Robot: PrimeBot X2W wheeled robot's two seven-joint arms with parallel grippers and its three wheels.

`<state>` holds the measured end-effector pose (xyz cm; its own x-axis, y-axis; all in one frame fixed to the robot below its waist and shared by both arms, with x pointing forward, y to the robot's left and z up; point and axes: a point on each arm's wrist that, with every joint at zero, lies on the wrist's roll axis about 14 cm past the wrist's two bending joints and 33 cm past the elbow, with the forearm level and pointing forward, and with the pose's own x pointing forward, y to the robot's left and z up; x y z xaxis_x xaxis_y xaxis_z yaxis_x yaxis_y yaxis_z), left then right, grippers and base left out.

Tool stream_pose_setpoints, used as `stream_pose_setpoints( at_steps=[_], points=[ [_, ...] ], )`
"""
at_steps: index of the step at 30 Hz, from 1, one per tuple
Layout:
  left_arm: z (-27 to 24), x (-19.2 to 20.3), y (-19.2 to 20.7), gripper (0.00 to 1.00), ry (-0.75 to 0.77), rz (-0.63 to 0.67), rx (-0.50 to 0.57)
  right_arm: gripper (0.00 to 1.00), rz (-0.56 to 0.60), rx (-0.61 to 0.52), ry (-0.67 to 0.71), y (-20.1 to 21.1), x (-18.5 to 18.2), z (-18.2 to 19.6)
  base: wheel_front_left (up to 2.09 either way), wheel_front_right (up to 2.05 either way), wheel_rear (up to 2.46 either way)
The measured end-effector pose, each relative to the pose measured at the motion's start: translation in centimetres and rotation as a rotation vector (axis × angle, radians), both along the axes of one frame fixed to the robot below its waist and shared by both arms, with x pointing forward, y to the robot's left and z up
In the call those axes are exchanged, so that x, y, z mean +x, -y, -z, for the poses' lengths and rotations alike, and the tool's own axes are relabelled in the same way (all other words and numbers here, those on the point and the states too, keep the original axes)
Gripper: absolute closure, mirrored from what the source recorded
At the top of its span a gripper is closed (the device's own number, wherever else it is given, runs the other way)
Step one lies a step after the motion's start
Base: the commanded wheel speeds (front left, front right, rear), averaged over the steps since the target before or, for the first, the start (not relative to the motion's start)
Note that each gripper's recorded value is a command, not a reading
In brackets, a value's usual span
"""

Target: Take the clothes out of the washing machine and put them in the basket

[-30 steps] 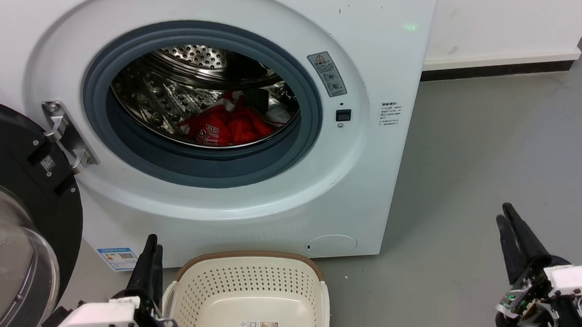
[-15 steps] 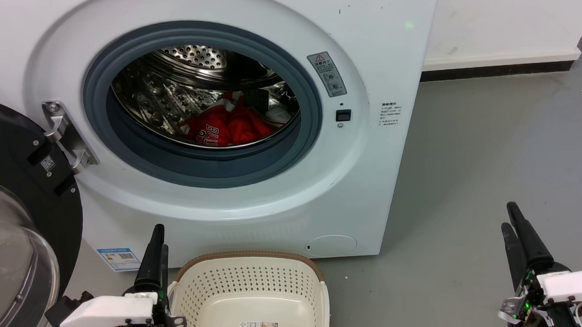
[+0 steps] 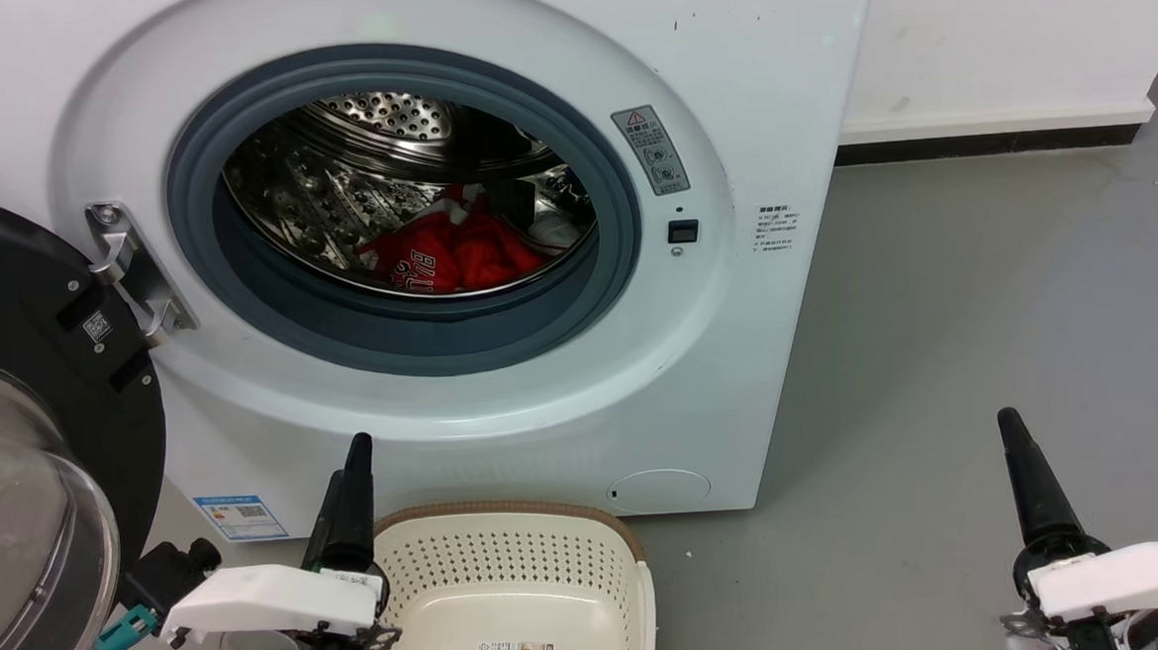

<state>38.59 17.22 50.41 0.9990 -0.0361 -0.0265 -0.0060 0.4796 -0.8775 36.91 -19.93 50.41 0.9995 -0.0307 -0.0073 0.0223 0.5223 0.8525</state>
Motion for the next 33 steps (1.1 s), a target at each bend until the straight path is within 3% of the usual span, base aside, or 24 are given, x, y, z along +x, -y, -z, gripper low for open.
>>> stream_pose_setpoints(
  at_steps=[2, 9, 33],
  points=[
    [0.0, 0.0, 0.5, 0.0, 0.004, 0.012, 0.089, 0.0, -0.003, -0.081, 0.001, -0.1, -0.2, 0.0, 0.0, 0.0, 0.0],
    [-0.3, 0.0, 1.2, 0.0, 0.019, 0.031, 0.229, 0.0, -0.01, -0.212, 0.012, -0.4, -0.6, -0.3, 0.0, 0.0, 0.0],
    [-1.0, 0.1, 2.8, 0.0, 0.085, 0.061, 0.627, 0.0, -0.052, -0.571, 0.078, -2.0, -1.5, -1.8, 0.0, 0.0, 0.0]
  ],
)
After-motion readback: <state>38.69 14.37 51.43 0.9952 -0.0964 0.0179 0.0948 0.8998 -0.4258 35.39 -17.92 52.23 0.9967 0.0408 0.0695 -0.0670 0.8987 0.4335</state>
